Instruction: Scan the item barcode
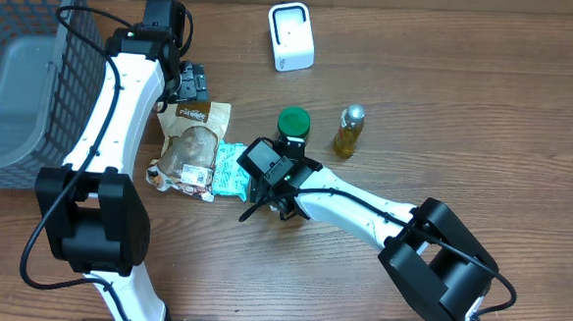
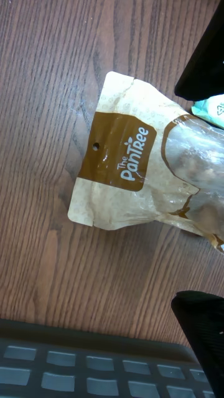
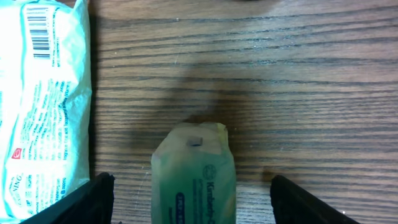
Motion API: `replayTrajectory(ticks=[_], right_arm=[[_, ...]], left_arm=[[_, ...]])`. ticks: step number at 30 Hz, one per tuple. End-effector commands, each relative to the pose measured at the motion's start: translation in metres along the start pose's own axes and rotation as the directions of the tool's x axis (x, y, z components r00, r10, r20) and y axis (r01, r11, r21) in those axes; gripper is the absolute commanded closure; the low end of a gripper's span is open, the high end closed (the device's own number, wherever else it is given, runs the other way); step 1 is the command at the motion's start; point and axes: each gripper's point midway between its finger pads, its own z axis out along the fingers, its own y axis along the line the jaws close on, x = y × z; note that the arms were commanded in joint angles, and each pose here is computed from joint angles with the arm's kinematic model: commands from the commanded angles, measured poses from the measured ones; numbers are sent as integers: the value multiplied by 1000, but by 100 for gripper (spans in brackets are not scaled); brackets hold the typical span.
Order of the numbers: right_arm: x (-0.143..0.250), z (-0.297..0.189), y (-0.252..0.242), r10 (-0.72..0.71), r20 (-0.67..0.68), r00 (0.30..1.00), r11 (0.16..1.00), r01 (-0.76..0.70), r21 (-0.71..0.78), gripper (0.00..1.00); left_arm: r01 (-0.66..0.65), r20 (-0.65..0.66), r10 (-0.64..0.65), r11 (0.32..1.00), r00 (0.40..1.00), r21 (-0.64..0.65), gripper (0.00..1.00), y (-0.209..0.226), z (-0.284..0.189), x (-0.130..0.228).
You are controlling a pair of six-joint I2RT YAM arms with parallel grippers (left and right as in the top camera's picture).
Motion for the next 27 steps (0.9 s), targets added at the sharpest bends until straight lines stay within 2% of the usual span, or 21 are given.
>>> replayTrajectory(ticks=[1, 8, 16, 21, 27], right_arm=[[-12, -6, 5, 7, 38, 999, 1000, -6, -7, 21], [-28, -29, -7, 6, 122, 992, 999, -11, 41, 19], [-40, -61, -2, 22, 168, 986, 1000, -19, -17, 17], [-47, -81, 2, -14, 201, 979, 999, 24, -47, 16], [-52, -88, 0, 1, 215, 977, 998, 12, -61, 16]], left_arm=[[1, 23, 0, 1000, 1000, -13, 0, 1, -5, -5], [1, 23, 0, 1000, 1000, -13, 0, 1, -5, -5], [1, 23, 0, 1000, 1000, -13, 0, 1, -5, -5], [1, 23, 0, 1000, 1000, -13, 0, 1, -5, -5], [1, 23, 0, 1000, 1000, -13, 0, 1, -5, -5]])
